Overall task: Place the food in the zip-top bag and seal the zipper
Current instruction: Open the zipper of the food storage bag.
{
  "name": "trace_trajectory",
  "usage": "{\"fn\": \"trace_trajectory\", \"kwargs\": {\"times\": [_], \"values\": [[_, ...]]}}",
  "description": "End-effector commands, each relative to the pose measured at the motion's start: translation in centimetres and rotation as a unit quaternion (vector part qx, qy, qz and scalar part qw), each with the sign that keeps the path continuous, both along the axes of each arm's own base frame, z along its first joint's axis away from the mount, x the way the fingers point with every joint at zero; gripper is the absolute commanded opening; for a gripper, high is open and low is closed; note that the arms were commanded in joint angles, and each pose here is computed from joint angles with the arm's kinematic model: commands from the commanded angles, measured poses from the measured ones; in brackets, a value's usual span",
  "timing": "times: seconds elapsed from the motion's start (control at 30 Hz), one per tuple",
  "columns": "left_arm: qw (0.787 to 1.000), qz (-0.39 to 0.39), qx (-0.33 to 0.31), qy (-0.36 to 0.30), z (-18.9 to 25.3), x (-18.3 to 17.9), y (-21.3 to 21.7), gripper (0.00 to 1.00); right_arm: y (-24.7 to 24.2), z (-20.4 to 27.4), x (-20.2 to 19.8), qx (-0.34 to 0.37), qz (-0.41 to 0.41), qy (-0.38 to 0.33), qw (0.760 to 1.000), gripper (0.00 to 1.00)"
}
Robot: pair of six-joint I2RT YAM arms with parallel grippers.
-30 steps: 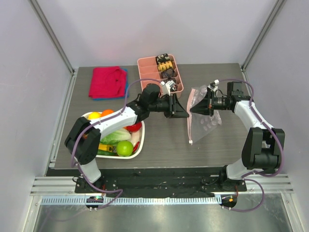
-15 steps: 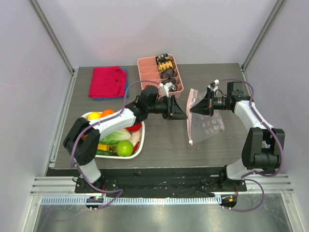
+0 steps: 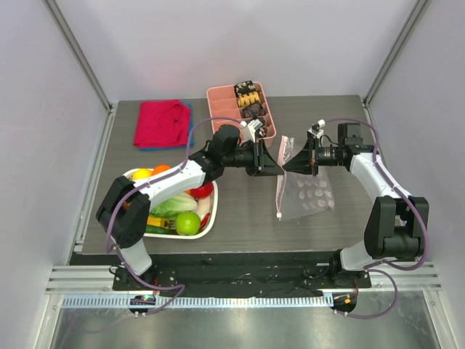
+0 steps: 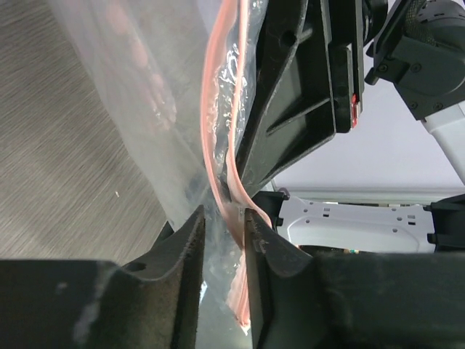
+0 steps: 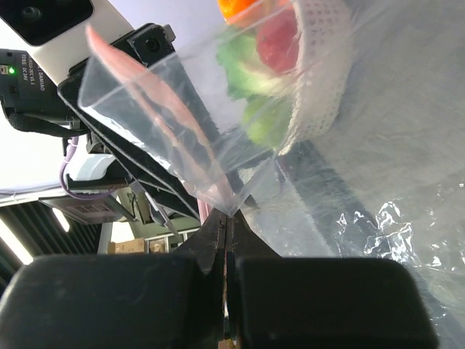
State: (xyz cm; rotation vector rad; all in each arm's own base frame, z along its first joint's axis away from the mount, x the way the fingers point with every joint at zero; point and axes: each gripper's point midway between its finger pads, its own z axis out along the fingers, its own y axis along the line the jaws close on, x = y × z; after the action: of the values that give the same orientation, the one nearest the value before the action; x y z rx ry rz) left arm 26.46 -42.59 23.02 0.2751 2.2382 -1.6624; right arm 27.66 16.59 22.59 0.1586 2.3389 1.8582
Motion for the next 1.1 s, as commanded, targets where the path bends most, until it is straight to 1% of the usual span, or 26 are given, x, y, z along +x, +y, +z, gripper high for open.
{"fn": "trace_trajectory", "kwargs": {"times": [0.0, 0.07, 0.1, 0.13, 0.17, 0.2, 0.23, 0.27, 0.3, 0.33, 0.37, 0.43, 0.47, 0.5, 0.57, 0.6, 0.7, 0.77, 0.83, 0.93, 1.03, 1.07], "values": [[1.0, 0.007, 0.006, -0.017, 0.4, 0.6, -0.3, 0.23, 0.2, 1.4, -0.4, 0.008, 0.005, -0.022, 1.0, 0.01], [1.0, 0.005, 0.007, -0.018, 0.4, 0.5, 0.0, 0.18, 0.2, 1.5, -0.3, 0.008, 0.005, -0.023, 1.0, 0.01], [1.0, 0.006, 0.01, -0.021, 0.3, 0.7, 0.1, 0.09, 0.2, 1.3, -0.2, 0.005, 0.005, -0.027, 1.0, 0.01], [1.0, 0.009, 0.018, -0.017, 0.1, 0.7, 0.4, 0.05, 0.2, 1.2, 0.0, 0.001, 0.003, -0.028, 1.0, 0.06], [0.999, 0.011, 0.022, -0.022, 0.1, 0.9, 0.8, 0.0, 0.1, 1.3, 0.3, -0.006, -0.001, -0.034, 0.999, 0.12], [0.999, 0.016, 0.029, -0.022, 0.1, 1.0, 1.1, 0.0, -0.1, 1.1, 0.7, -0.015, -0.002, -0.05, 0.999, 0.34], [0.998, 0.034, 0.045, -0.017, -0.5, 1.7, 1.9, 0.0, -0.3, 0.7, 0.7, -0.029, -0.008, -0.044, 0.999, 0.45], [0.997, 0.042, 0.057, -0.021, -0.3, 1.7, 2.6, 0.0, -0.7, 1.5, 1.3, -0.05, -0.015, -0.066, 0.996, 0.57], [0.997, 0.05, 0.063, -0.021, -0.3, 1.9, 2.9, 0.0, -1.0, 1.4, 1.4, -0.076, -0.014, -0.073, 0.994, 0.75], [0.996, 0.06, 0.066, -0.02, -0.2, 2.3, 3.3, 0.0, -1.8, 0.0, 1.0, -0.143, -0.007, -0.092, 0.985, 0.8], [0.995, 0.064, 0.077, -0.01, -0.5, 2.1, 3.7, 0.0, -1.5, 1.3, 1.5, -0.166, 0.002, -0.128, 0.978, 0.83], [0.995, 0.071, 0.076, -0.002, -0.2, 2.0, 3.8, 0.0, -1.6, 1.2, 1.6, -0.218, 0.005, -0.159, 0.963, 0.84], [0.994, 0.08, 0.075, 0.002, 0.0, 2.3, 3.8, 0.0, -1.3, 1.3, 1.4, -0.233, 0.008, -0.174, 0.957, 0.84], [0.993, 0.088, 0.073, 0.017, 0.0, 2.5, 3.7, 0.0, -0.2, 1.3, 0.8, -0.246, 0.026, -0.19, 0.95, 0.83], [0.993, 0.095, 0.072, 0.026, -0.1, 2.7, 3.5, 0.0, 0.2, 0.7, 0.4, -0.29, 0.038, -0.224, 0.93, 0.81], [0.993, 0.095, 0.066, 0.029, 0.2, 2.7, 3.4, 0.0, 0.9, 0.4, -0.1, -0.296, 0.052, -0.234, 0.925, 0.77], [0.994, 0.089, 0.054, 0.043, 0.3, 2.5, 3.0, 0.0, 1.0, -0.7, 0.0, -0.325, 0.064, -0.244, 0.912, 0.7], [0.994, 0.084, 0.046, 0.05, 0.3, 2.3, 2.8, 0.0, 1.2, -0.9, 0.9, -0.344, 0.064, -0.257, 0.901, 0.68], [0.994, 0.086, 0.037, 0.053, 0.5, 2.4, 2.7, 0.0, 2.0, -0.7, 1.2, -0.347, 0.073, -0.27, 0.895, 0.67], [0.995, 0.078, 0.025, 0.059, 0.9, 2.1, 2.4, 0.0, 2.4, -2.0, 1.5, -0.37, 0.083, -0.27, 0.885, 0.65], [0.996, 0.071, 0.012, 0.057, 1.4, 1.9, 2.3, 0.0, 2.6, -2.8, 1.8, -0.384, 0.085, -0.27, 0.879, 0.61], [0.996, 0.071, 0.013, 0.059, 1.3, 1.8, 2.3, 0.0, 2.7, -2.9, 1.8, -0.383, 0.086, -0.272, 0.878, 0.57]]}}
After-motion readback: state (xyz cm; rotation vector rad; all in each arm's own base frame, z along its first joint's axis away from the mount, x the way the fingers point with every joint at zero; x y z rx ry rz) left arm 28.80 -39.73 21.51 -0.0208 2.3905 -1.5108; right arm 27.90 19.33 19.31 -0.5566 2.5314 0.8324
